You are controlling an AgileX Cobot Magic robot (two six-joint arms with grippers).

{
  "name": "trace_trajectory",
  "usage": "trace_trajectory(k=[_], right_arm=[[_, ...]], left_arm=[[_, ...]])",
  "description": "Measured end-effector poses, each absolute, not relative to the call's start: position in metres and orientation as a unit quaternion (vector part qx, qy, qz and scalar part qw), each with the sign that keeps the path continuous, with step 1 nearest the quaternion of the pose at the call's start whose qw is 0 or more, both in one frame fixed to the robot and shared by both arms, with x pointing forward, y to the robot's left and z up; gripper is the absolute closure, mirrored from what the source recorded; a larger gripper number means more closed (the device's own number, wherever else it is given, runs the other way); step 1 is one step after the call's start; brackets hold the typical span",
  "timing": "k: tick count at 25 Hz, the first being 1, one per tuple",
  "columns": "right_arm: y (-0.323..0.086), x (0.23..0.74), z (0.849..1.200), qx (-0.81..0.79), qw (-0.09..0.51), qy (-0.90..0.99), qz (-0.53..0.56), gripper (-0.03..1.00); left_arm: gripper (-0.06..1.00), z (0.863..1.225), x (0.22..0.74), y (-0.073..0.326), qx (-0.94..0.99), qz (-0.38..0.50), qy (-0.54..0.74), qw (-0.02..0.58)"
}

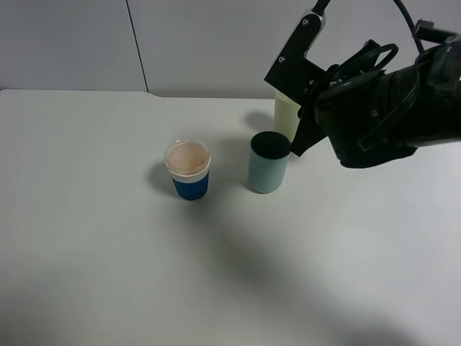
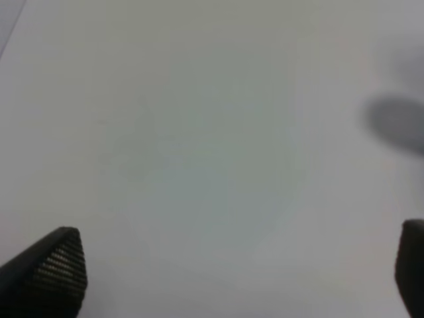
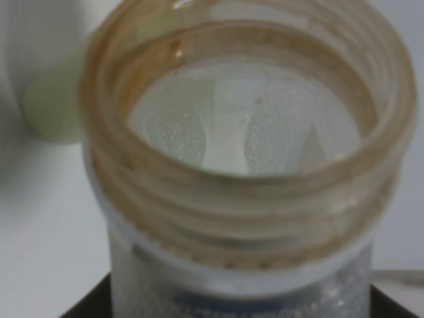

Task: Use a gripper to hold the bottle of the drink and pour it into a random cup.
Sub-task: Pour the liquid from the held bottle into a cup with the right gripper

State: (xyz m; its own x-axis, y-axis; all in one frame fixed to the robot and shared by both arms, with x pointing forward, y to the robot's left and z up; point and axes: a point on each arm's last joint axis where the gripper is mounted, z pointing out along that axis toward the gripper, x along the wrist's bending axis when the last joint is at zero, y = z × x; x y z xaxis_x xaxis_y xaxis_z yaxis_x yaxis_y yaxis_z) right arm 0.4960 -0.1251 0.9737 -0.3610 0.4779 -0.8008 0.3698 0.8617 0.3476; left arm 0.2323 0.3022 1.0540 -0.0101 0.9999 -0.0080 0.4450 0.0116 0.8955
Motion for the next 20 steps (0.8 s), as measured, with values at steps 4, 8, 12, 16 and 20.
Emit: trace_trajectory(k=[4,8,12,16,20], right_arm=[[-0.123,0.496,0.960,0.249,0.504,0.827,0.020,0.59],[-0.119,0.495,0.955,0.238,0.503,0.831,0.012,0.59],[-0.119,0.495,0.956,0.220,0.505,0.835,0.000,0.59],[-0.119,0.495,0.956,0.190,0.505,0.842,-0.019,0.59],[-0.119,0.495,0.956,0.164,0.504,0.847,-0.034,0.59]], left_arm=[[0.02,1.054,0.232,0.302,0.597,0.372,0.606,0.373],[0.02,1.054,0.232,0.302,0.597,0.372,0.606,0.373],[0.02,1.054,0.232,0.302,0.597,0.372,0.606,0.373],[0.02,1.054,0.232,0.302,0.597,0.372,0.606,0.373],[0.02,1.054,0.232,0.302,0.597,0.372,0.606,0.373]])
